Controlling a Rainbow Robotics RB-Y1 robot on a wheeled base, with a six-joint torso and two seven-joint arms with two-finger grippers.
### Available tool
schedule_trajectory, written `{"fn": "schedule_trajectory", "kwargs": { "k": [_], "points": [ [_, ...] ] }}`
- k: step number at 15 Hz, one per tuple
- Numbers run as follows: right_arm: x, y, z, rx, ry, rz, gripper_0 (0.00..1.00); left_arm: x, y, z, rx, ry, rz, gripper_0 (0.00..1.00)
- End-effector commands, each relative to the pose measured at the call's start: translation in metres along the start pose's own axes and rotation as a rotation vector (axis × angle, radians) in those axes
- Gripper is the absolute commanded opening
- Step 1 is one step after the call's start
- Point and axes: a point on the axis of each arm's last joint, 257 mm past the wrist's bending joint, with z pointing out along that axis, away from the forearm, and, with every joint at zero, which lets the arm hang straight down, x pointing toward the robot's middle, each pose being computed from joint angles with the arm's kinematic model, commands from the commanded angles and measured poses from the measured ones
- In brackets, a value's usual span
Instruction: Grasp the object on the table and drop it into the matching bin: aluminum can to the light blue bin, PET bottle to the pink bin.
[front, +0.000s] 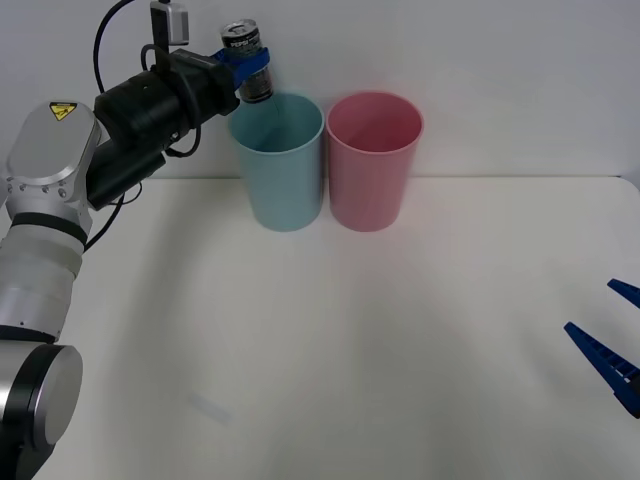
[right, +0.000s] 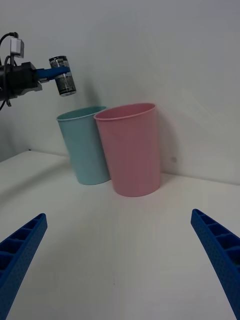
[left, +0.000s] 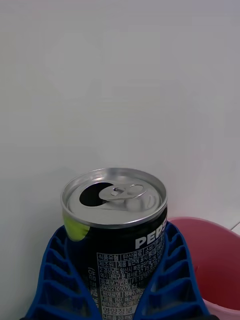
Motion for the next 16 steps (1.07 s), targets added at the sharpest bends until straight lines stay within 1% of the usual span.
{"fn": "schedule_trajectory", "kwargs": {
  "k": [1, 5, 6, 7, 8, 9, 12, 16],
  "points": [
    [0.0000, 0.0000, 0.0000, 0.000, 0.000, 0.000, 1.00, -0.0006, 0.0035, 0.0122, -0.004, 0.021, 0.015, 0.01],
    [0.0000, 0.0000, 0.0000, 0.000, 0.000, 0.000, 1.00, 0.0011, 0.0019, 0.0175, -0.012, 0.026, 0.029, 0.01],
    [0.0000, 0.0000, 0.0000, 0.000, 0.000, 0.000, 1.00, 0.0013, -0.0003, 0.0185, -0.009, 0.025, 0.029, 0.03],
    [0.0000, 0.0000, 0.0000, 0.000, 0.000, 0.000, 1.00, 0.0014, 0.0004, 0.0183, -0.010, 0.024, 0.028, 0.08],
    [0.0000, 0.0000, 0.0000, 0.000, 0.000, 0.000, 1.00, 0.0011, 0.0011, 0.0179, -0.011, 0.024, 0.031, 0.21],
    [0.0000, 0.0000, 0.0000, 0.000, 0.000, 0.000, 1.00, 0.0008, 0.0014, 0.0179, -0.012, 0.023, 0.031, 1.00],
    [0.0000, 0.0000, 0.0000, 0.000, 0.000, 0.000, 1.00, 0.0002, 0.0009, 0.0183, -0.012, 0.020, 0.026, 1.00],
    [0.0000, 0.0000, 0.0000, 0.000, 0.000, 0.000, 1.00, 0.0023, -0.0002, 0.0159, -0.005, 0.012, 0.001, 1.00]
  ]
}}
